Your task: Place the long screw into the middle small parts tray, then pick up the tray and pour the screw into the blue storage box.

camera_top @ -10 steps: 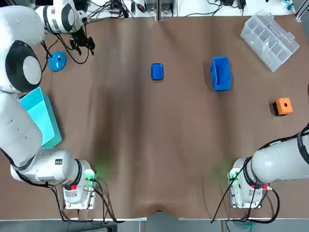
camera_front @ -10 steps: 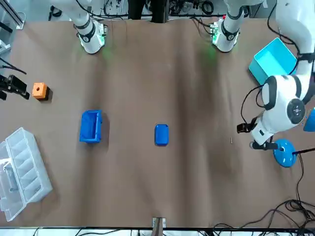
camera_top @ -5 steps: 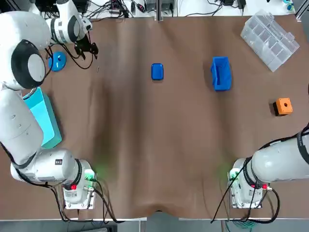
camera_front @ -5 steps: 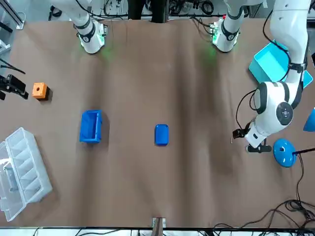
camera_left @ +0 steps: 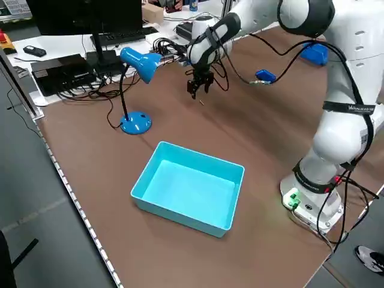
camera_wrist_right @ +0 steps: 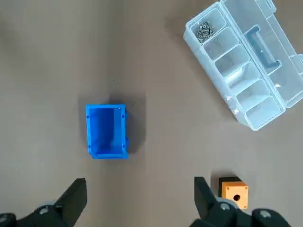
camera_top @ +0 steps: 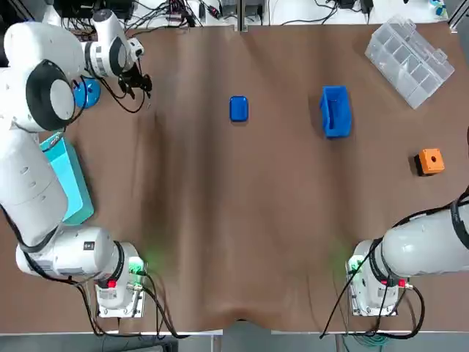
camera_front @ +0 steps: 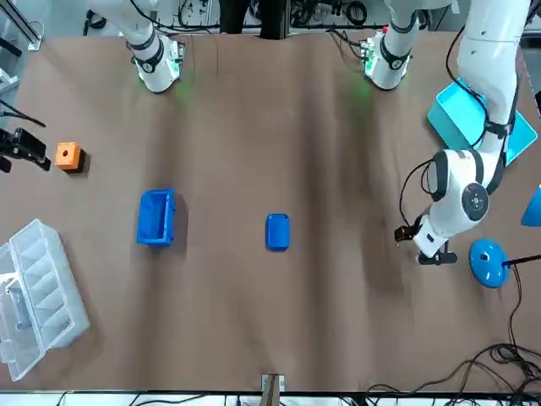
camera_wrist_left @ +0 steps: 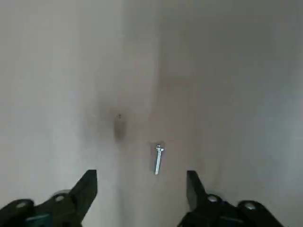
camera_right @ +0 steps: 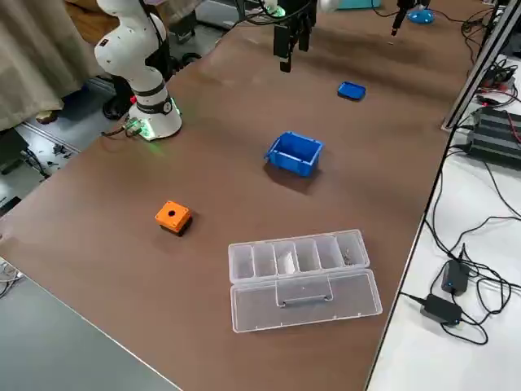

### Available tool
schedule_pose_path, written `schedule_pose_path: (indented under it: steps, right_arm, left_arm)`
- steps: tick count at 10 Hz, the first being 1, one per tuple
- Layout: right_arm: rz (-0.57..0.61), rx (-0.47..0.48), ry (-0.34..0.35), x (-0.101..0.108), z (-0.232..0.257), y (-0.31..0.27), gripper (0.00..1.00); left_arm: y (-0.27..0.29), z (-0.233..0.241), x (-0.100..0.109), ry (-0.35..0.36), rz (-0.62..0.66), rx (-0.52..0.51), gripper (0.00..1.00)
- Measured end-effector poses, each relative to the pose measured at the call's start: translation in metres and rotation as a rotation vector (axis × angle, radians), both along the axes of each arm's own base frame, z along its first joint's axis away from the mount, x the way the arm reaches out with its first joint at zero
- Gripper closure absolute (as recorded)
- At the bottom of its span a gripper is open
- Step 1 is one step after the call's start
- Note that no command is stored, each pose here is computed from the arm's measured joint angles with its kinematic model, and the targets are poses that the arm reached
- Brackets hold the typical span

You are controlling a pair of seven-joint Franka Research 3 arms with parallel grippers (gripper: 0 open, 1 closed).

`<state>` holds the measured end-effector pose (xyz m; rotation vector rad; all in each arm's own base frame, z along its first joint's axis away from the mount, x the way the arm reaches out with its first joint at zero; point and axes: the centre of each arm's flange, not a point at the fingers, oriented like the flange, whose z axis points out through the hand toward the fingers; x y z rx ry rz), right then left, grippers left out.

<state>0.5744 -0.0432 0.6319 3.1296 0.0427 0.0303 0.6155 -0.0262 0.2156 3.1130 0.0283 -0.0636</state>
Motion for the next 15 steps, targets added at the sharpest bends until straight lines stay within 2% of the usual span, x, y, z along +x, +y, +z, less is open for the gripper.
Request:
schedule_pose_path:
  steps: [3, 9, 10, 13, 14, 15]
  right_arm:
    - [0.003, 0.002, 0.002, 0.000, 0.000, 0.002, 0.00]
    - [0.021, 0.028, 0.003, 0.000, 0.000, 0.014, 0.00]
    - [0.019, 0.045, 0.001, 0.000, 0.000, 0.015, 0.00]
    - [0.016, 0.058, 0.000, 0.000, 0.000, 0.014, 0.00]
    - [0.015, 0.058, 0.002, 0.000, 0.000, 0.014, 0.00]
    - [0.015, 0.058, 0.003, 0.000, 0.000, 0.013, 0.00]
  left_arm:
    - [-0.001, -0.022, -0.014, -0.027, -0.001, -0.001, 0.16]
    - [-0.010, -0.036, -0.013, -0.050, -0.013, -0.005, 0.19]
    - [-0.010, -0.037, -0.013, -0.049, -0.013, -0.005, 0.22]
    - [-0.010, -0.036, -0.012, -0.053, -0.012, -0.005, 0.43]
    - [-0.010, -0.035, -0.011, -0.055, -0.012, -0.005, 0.54]
    - [-0.010, -0.035, -0.011, -0.056, -0.012, -0.005, 0.56]
